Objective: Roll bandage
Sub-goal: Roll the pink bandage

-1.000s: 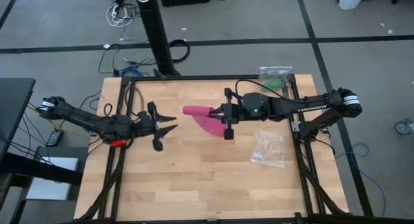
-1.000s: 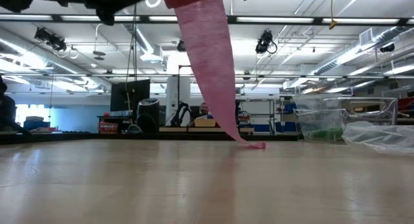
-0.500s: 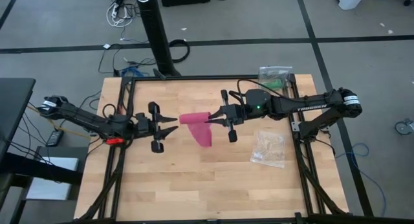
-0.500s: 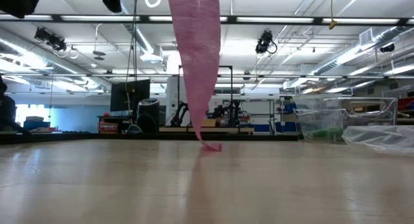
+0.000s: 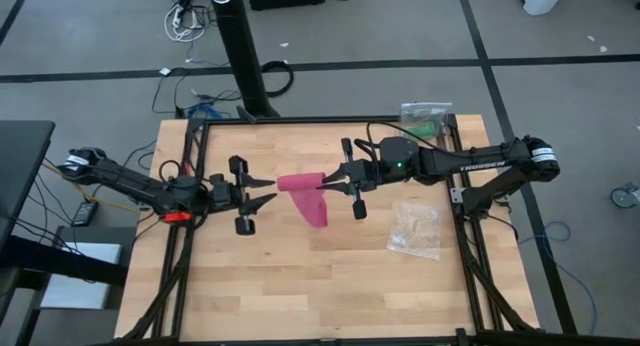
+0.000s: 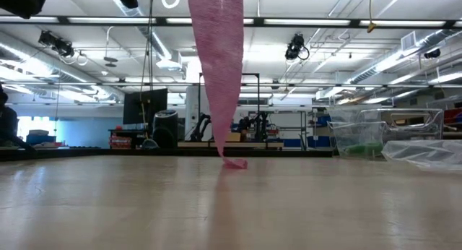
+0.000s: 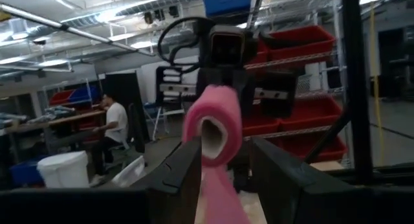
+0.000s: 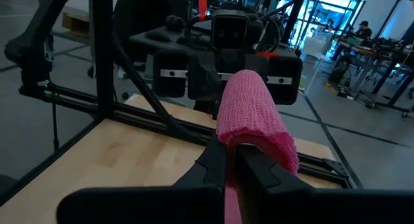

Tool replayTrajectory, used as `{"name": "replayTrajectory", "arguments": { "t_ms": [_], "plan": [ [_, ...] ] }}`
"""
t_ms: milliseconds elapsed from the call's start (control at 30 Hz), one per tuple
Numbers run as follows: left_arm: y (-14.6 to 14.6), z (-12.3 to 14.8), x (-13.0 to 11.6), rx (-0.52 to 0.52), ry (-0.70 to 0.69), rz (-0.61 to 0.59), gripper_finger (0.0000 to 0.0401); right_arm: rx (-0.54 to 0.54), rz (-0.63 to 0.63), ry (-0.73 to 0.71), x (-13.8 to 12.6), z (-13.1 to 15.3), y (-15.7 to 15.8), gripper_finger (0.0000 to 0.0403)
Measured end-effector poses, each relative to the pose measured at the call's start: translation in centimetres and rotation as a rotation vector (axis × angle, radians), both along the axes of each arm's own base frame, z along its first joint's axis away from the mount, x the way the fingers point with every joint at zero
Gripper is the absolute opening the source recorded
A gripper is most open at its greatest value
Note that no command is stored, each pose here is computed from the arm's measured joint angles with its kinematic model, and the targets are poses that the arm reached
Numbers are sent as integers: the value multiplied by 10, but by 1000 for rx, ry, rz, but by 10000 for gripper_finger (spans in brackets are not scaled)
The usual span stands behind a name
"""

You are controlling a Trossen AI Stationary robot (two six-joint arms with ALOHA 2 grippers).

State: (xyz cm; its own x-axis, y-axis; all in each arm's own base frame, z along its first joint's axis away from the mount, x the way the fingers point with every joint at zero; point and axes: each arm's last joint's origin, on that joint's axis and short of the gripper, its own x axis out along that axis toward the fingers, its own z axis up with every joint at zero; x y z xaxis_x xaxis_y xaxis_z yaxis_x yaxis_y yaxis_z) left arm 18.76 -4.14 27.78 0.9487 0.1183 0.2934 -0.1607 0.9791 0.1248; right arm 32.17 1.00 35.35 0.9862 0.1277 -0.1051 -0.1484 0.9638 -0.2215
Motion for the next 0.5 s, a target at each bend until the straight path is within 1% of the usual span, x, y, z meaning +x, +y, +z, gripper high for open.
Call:
{"name": "replayTrajectory", "arguments": {
  "t_ms": [200,300,500],
  "plan": [
    [-3,5,12,12,30,-2,137,0,0,1,0,0,0,11],
    [-3,7,19,17,59,16,137,1,0,8,0,-1,0,11],
    [-3,10,26,20,79,31,137,2,3,16,-1,-1,1,12]
  ]
}}
